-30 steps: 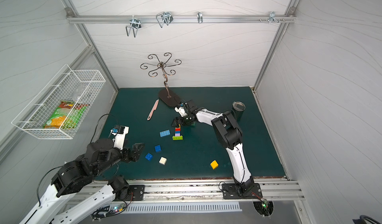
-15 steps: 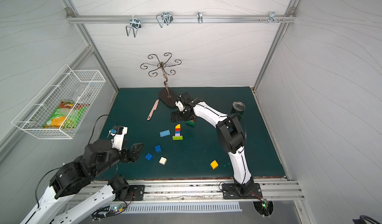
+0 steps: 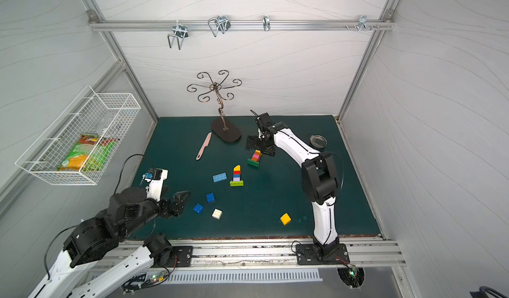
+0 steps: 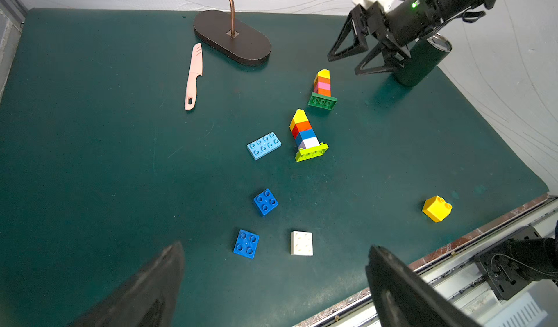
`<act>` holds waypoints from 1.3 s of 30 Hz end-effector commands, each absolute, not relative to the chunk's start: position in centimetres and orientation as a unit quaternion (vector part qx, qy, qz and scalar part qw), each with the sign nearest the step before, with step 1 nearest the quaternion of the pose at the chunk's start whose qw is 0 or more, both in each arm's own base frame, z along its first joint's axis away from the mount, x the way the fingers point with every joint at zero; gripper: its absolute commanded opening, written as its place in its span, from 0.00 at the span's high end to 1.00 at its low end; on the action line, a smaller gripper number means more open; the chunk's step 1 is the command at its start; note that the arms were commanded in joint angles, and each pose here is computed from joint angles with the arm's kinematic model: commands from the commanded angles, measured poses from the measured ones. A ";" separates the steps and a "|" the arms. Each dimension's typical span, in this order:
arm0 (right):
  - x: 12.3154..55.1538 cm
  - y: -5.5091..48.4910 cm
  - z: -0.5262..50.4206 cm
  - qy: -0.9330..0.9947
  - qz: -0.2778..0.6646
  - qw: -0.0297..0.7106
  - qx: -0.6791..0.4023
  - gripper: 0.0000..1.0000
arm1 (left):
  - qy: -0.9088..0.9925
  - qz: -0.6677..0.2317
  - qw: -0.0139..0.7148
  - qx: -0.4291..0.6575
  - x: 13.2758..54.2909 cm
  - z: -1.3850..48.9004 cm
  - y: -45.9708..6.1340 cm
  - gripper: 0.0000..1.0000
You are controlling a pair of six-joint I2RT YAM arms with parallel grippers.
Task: Assemble the number 1 with lego
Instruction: Move the lego brick at the center of the board.
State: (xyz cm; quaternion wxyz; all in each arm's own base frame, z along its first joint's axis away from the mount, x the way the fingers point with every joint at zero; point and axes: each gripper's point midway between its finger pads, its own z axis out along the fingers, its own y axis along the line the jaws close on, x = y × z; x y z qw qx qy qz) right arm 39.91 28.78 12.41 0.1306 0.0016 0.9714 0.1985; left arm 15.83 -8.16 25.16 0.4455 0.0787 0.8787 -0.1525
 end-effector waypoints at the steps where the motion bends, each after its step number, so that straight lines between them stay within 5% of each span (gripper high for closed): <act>1: 40.5 27.3 12.1 0.977 0.146 0.141 0.066 0.01 | 0.865 -0.164 0.470 0.070 16.1 26.8 -8.2 0.01; 17: 45.7 27.0 7.2 0.978 0.053 0.162 0.120 0.08 | 0.863 -0.177 0.467 0.083 15.9 26.8 -8.8 0.01; 27: 44.6 29.4 3.6 0.987 0.050 0.120 0.093 0.13 | 0.864 -0.183 0.460 0.094 15.9 26.6 -9.3 0.01; 34: 43.3 28.8 2.6 0.990 0.042 0.105 0.083 0.33 | 0.864 -0.183 0.460 0.094 15.9 26.6 -9.3 0.01; 39: 42.2 27.9 2.3 0.992 0.032 0.096 0.073 0.38 | 0.863 -0.182 0.462 0.091 15.9 26.7 -9.2 0.01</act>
